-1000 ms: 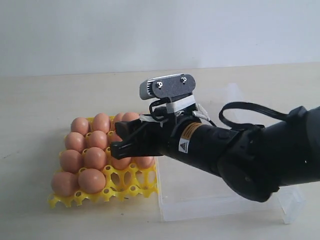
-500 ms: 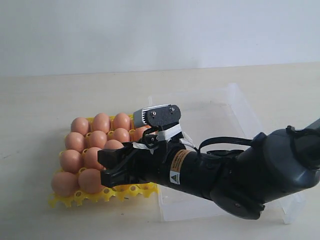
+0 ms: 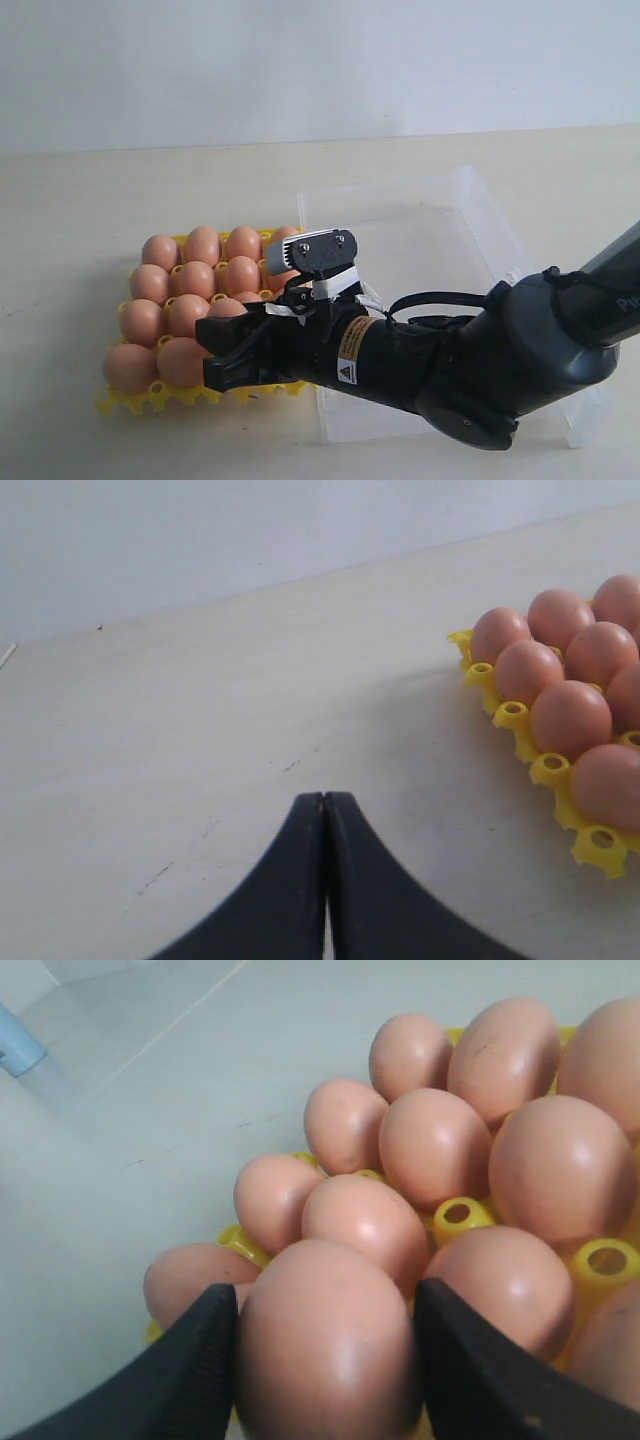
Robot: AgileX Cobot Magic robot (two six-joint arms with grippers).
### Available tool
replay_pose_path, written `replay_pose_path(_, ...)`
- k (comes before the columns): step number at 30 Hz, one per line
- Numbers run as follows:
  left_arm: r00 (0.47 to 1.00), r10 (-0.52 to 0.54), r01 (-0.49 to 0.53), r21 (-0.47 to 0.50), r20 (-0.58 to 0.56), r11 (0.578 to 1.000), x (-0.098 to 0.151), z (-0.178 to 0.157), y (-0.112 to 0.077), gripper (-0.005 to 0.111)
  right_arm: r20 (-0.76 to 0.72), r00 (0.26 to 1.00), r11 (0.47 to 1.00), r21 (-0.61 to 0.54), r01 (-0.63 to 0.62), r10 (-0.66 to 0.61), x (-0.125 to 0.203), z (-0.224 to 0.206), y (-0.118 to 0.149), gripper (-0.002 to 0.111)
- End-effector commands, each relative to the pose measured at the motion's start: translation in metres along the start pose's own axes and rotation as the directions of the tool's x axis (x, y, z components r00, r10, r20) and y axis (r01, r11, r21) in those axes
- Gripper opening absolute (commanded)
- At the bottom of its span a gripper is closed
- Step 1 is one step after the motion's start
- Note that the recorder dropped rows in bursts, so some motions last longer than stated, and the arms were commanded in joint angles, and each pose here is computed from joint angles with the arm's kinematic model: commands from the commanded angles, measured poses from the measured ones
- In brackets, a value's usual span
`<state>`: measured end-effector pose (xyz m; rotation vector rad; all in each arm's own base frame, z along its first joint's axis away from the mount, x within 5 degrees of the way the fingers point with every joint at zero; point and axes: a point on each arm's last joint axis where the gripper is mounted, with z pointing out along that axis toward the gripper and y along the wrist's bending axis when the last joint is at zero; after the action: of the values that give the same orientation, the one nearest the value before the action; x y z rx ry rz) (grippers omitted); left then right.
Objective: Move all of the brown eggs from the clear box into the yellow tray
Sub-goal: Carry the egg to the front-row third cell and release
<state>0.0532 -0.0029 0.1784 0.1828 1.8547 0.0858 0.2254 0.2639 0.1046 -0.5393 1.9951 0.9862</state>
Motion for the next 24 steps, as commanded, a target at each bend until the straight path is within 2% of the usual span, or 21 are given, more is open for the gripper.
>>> replay_pose_path(1, 1.0, -0.001, 0.001, -0.001, 0.017, 1.0, -0.002, -0.001, 0.0, 0.0, 0.025, 1.0, 1.0, 0.003, -0.015, 0.015, -0.002, -0.001, 0.0, 0.039)
replay_pose_path(7, 1.0, -0.001, 0.001, -0.001, 0.017, 1.0, -0.002, -0.001, 0.0, 0.0, 0.015, 1.0, 1.0, 0.012, -0.017, 0.017, -0.001, -0.001, -0.001, 0.059)
replay_pose_path(13, 1.0, -0.001, 0.001, -0.001, 0.017, 1.0, -0.002, -0.001, 0.0, 0.0, 0.032, 0.999, 1.0, 0.005, -0.013, 0.013, -0.007, -0.003, 0.003, 0.06)
replay_pose_path(16, 1.0, -0.001, 0.001, -0.001, 0.017, 1.0, -0.002, -0.001, 0.0, 0.0, 0.042, 0.999, 1.0, 0.009, 0.001, -0.002, -0.024, -0.012, 0.011, 0.047)
replay_pose_path(18, 1.0, -0.001, 0.001, -0.001, 0.017, 1.0, -0.002, -0.001, 0.0, 0.0, 0.033, 0.999, 0.999, 0.034, 0.039, -0.04, -0.04, -0.024, 0.019, 0.031)
replay_pose_path(21, 1.0, -0.001, 0.001, -0.001, 0.017, 1.0, -0.002, -0.001, 0.0, 0.0, -0.024, 0.984, 0.976, 0.124, 0.177, -0.175, -0.067, -0.045, 0.025, 0.003)
replay_pose_path(24, 1.0, -0.001, 0.001, -0.001, 0.017, 1.0, -0.002, -0.001, 0.0, 0.0, -0.201, 0.958, 0.93, 0.264, 0.255, -0.205, -0.095, -0.062, 0.018, 0.0)
